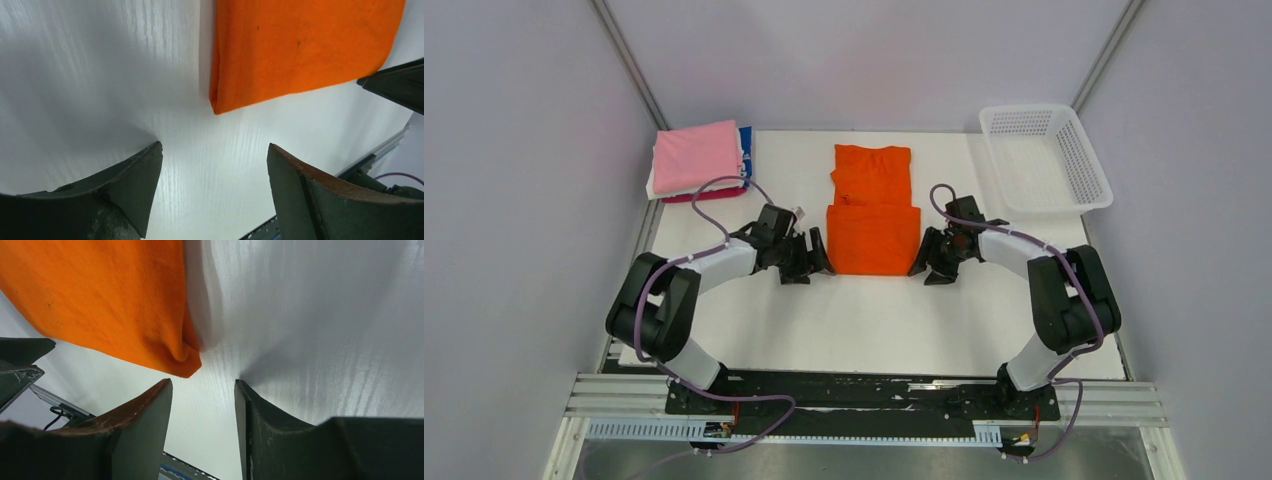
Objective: Fold and stack the t-shirts
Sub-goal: Grab one side of the 2/3 rectangular tshirt with both arms, then fold the long partially folded tshirt into a neat square
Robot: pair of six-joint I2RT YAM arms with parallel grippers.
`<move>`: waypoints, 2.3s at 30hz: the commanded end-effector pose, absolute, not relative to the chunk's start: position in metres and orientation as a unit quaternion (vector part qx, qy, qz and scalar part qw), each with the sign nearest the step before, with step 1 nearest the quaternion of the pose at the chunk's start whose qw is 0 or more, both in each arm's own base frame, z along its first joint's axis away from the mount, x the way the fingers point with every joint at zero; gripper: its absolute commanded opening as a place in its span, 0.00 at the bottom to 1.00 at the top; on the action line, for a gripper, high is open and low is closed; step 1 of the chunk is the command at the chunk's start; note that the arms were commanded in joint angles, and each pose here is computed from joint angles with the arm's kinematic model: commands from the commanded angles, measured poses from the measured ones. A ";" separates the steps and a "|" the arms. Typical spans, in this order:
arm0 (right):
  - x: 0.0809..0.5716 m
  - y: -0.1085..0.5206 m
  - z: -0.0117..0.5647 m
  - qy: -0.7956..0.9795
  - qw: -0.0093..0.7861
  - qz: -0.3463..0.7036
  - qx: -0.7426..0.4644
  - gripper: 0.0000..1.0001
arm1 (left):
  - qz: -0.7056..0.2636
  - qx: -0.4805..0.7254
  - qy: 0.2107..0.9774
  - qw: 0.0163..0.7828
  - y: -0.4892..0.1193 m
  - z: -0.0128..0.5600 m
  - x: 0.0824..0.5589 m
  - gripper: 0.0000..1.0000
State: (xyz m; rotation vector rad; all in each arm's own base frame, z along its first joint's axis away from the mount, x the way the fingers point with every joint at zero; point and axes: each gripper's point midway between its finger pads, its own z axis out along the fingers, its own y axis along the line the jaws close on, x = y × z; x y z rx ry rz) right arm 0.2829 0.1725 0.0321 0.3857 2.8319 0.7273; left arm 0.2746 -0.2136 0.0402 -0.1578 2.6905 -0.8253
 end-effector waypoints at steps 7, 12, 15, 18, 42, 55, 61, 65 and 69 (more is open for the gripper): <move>0.315 0.178 0.027 0.948 0.164 0.255 0.098 0.38 | -0.273 -0.060 0.945 0.169 -0.229 0.019 0.302 0.65; 0.310 0.186 0.023 0.947 0.148 0.270 0.092 0.26 | -0.273 -0.047 0.949 0.152 -0.241 0.010 0.296 0.50; 0.300 0.190 0.022 0.948 0.138 0.275 0.087 0.24 | -0.274 -0.044 0.950 0.145 -0.246 0.008 0.291 0.33; 0.293 0.191 0.023 0.947 0.133 0.279 0.090 0.11 | -0.269 -0.047 0.950 0.148 -0.245 0.010 0.287 0.05; 0.259 0.234 0.223 0.819 0.219 0.528 -0.059 0.00 | -0.390 0.000 0.854 0.344 -0.223 0.207 0.252 0.00; 0.313 0.228 0.229 0.771 0.234 0.590 -0.046 0.00 | -0.418 -0.057 0.817 0.392 -0.192 0.220 0.333 0.00; 0.358 0.217 0.212 0.775 0.242 0.584 -0.019 0.00 | -0.411 -0.076 0.813 0.405 -0.176 0.217 0.382 0.00; 0.382 0.216 0.203 0.777 0.241 0.582 -0.009 0.00 | -0.405 -0.083 0.817 0.403 -0.174 0.208 0.406 0.00; 0.409 0.206 0.190 0.779 0.242 0.578 0.015 0.00 | -0.409 -0.093 0.822 0.385 -0.175 0.189 0.431 0.00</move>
